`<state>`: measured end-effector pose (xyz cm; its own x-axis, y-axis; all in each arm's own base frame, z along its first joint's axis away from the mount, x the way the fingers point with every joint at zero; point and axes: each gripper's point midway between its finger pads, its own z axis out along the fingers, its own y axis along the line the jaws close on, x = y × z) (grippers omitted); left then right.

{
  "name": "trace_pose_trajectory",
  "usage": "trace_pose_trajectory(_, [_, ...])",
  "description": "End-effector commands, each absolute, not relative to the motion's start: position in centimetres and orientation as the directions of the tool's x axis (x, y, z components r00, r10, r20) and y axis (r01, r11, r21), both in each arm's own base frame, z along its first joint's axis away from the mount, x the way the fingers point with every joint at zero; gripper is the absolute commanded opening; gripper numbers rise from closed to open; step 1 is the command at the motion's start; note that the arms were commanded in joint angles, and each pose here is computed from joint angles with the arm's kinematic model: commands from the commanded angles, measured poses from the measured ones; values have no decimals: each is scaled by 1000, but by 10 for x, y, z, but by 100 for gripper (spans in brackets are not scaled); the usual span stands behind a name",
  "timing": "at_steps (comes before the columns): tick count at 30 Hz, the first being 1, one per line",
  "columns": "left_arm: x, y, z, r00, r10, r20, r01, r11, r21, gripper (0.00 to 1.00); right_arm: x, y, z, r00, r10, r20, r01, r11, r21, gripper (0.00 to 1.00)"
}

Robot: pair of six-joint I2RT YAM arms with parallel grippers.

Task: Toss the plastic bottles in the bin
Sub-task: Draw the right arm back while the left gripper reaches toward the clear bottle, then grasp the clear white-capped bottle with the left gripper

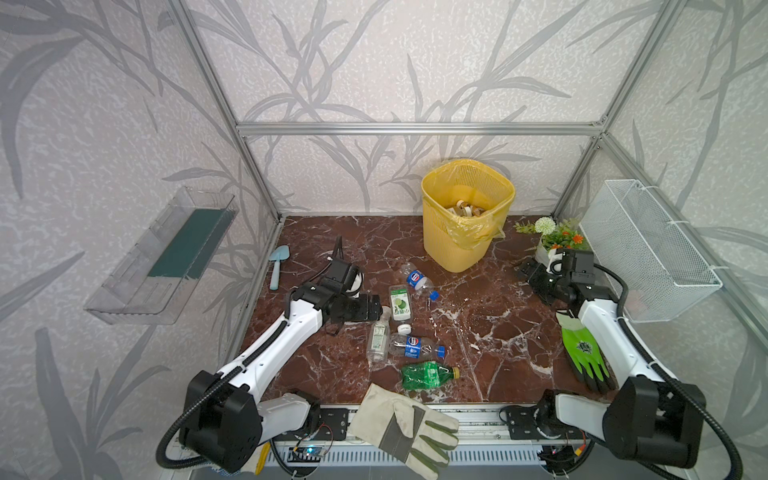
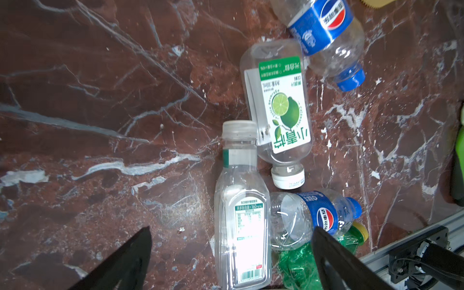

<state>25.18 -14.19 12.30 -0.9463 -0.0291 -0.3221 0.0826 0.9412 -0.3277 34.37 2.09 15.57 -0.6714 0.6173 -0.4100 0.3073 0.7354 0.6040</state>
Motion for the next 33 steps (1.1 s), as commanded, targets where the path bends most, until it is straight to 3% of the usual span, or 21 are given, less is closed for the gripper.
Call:
trace_pose_trajectory(1, [245, -146, 109, -958, -38, -283, 52, 952, -302, 98, 342, 31, 141, -706, 554, -441, 269, 786, 557, 97])
trace_pose_trajectory(14, [239, -166, 74, -975, 14, -221, 73, 962, -261, 89, 332, 98, 103, -848, 209, -487, 43, 943, 329, 94])
trace_pose_trajectory(21, [235, -170, 59, -980, 64, -187, 104, 971, -214, 85, 331, 120, 100, -870, -46, -491, -95, 993, 75, 99])
trace_pose_trajectory(26, [234, -165, 49, -983, 54, -176, 86, 980, -180, 82, 341, 128, 110, -846, -5, -534, -79, 990, 116, 99])
trace_pose_trajectory(33, [234, -163, 39, -984, 43, -171, 70, 984, -161, 72, 338, 145, 101, -864, -1, -503, -117, 973, 199, 99])
